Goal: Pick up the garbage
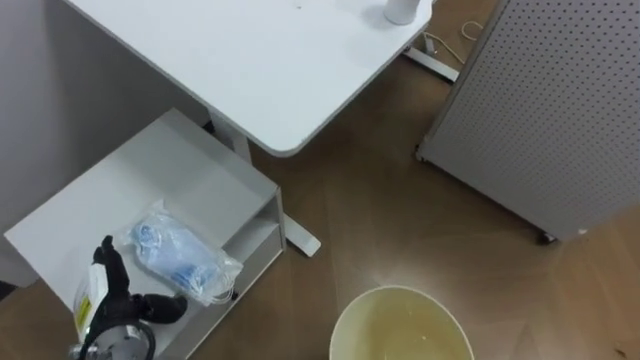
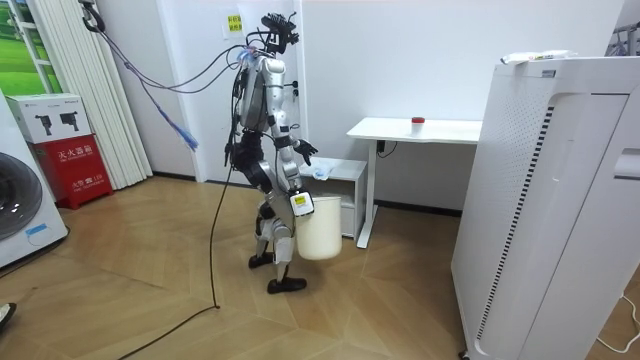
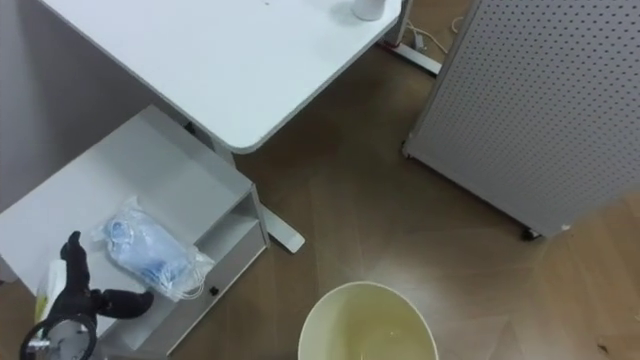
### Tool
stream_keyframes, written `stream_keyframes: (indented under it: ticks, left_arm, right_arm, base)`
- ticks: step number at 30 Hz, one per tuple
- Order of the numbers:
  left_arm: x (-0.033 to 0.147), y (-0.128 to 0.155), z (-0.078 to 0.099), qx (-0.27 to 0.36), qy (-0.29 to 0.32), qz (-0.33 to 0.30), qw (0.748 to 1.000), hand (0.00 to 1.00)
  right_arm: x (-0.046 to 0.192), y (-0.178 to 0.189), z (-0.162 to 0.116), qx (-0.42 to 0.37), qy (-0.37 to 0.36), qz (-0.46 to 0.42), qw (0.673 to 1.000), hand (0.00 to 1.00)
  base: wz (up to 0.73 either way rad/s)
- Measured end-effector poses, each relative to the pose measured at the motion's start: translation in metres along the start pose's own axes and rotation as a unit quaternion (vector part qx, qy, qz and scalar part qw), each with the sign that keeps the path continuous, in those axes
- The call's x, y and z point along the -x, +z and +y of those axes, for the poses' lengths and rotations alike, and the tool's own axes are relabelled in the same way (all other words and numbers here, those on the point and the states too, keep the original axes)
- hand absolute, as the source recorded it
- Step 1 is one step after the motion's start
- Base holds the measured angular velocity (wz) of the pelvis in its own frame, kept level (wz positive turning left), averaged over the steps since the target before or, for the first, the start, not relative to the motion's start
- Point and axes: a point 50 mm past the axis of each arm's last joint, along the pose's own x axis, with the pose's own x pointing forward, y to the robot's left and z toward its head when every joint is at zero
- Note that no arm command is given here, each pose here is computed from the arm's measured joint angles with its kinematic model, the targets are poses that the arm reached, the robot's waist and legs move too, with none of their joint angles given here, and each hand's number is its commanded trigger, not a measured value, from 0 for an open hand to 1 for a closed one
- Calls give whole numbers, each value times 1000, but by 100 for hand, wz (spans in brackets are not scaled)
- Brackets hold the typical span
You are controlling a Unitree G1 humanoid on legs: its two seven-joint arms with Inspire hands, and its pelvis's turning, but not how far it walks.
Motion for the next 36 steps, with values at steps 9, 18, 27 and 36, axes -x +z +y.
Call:
stream_keyframes:
  ticks: [9,18,27,36]
  left_arm:
    - [-13,23,12,-9,33,-37,999,0]
    - [-13,23,11,-24,29,-45,998,0]
    - [-16,36,11,-33,33,-65,997,0]
    - [-19,51,10,-86,30,-106,990,0]
  right_arm:
    - [0,4,-5,-17,-6,-10,1000,100]
    - [1,8,-6,-23,3,-24,999,100]
    - [2,13,-14,-44,-12,-32,998,100]
    - [3,23,-21,-61,-18,-56,996,100]
  base:
    - [2]
    - [3]
    - [4]
    - [-6]
